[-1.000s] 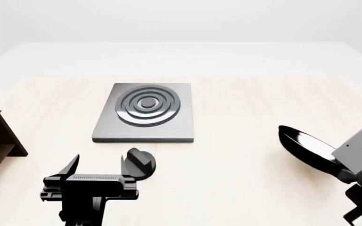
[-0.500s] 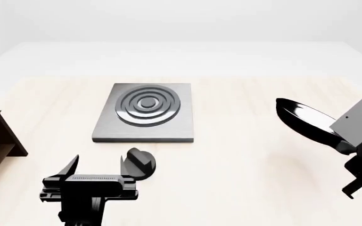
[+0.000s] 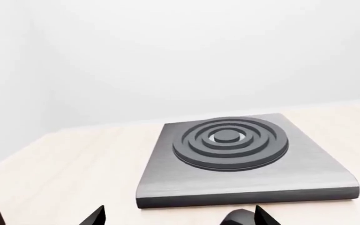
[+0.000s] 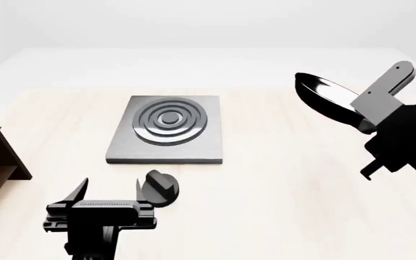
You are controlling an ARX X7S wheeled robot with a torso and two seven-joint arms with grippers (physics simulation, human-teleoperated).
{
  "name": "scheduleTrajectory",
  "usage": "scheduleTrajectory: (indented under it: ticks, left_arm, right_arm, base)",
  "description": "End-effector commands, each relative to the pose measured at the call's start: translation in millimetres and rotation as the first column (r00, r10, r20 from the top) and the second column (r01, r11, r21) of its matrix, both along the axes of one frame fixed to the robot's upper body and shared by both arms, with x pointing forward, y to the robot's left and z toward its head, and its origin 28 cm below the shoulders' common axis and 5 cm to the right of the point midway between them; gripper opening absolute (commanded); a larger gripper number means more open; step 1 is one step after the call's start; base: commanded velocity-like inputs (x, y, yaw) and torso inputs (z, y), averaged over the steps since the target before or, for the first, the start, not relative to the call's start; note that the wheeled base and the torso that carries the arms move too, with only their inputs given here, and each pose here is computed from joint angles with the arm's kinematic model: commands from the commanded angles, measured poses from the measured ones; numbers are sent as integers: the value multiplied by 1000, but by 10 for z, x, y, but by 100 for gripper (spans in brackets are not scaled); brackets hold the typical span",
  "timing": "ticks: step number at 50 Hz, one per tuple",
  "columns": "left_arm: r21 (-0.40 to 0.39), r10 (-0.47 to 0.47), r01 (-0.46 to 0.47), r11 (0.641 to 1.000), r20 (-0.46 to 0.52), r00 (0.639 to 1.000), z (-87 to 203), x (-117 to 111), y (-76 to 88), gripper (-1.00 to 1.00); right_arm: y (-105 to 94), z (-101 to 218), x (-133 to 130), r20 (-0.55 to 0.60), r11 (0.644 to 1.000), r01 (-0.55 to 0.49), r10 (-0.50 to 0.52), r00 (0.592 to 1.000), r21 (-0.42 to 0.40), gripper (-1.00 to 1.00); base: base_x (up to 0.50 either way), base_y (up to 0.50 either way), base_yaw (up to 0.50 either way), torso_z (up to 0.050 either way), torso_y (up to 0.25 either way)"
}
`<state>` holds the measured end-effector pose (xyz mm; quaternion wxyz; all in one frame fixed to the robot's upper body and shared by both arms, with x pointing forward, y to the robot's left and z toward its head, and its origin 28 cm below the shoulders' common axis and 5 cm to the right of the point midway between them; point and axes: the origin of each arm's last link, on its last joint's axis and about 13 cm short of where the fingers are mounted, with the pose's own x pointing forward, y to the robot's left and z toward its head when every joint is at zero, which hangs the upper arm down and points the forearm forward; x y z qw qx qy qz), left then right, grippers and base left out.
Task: Turn on the stove and put the frying pan on it.
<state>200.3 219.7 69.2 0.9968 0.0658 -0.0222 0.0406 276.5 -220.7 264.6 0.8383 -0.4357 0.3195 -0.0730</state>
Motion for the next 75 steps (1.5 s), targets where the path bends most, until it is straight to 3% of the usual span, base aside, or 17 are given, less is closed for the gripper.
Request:
scheduleTrajectory:
  ticks: [1,20,41,75]
  left_arm:
    - [-3,5,-5,1000,5,1000,6,13,25,100]
    - [-15,15,-15,1000,5,1000,5,6,50,100]
    - [-24,21,-21,1000,0,1000,-22,8,74,100]
    - [-28,24,-24,999,-1,1000,-46,1,114,100]
  right_arm:
    - [157,324,273,196,999,-28,35,980,-42,-100]
    - [384,424,589,265,995,-73,88,960,-65,-100]
    - [809,454,953,317,978,-170,201,927,-123,-100]
    - [1366,242,1397,300,943,-308,332,894,-128,-100]
  base:
    - [0,0,0,0,0]
    - [0,0,0,0,2]
    - [0,0,0,0,2]
    - [0,0,0,1,2]
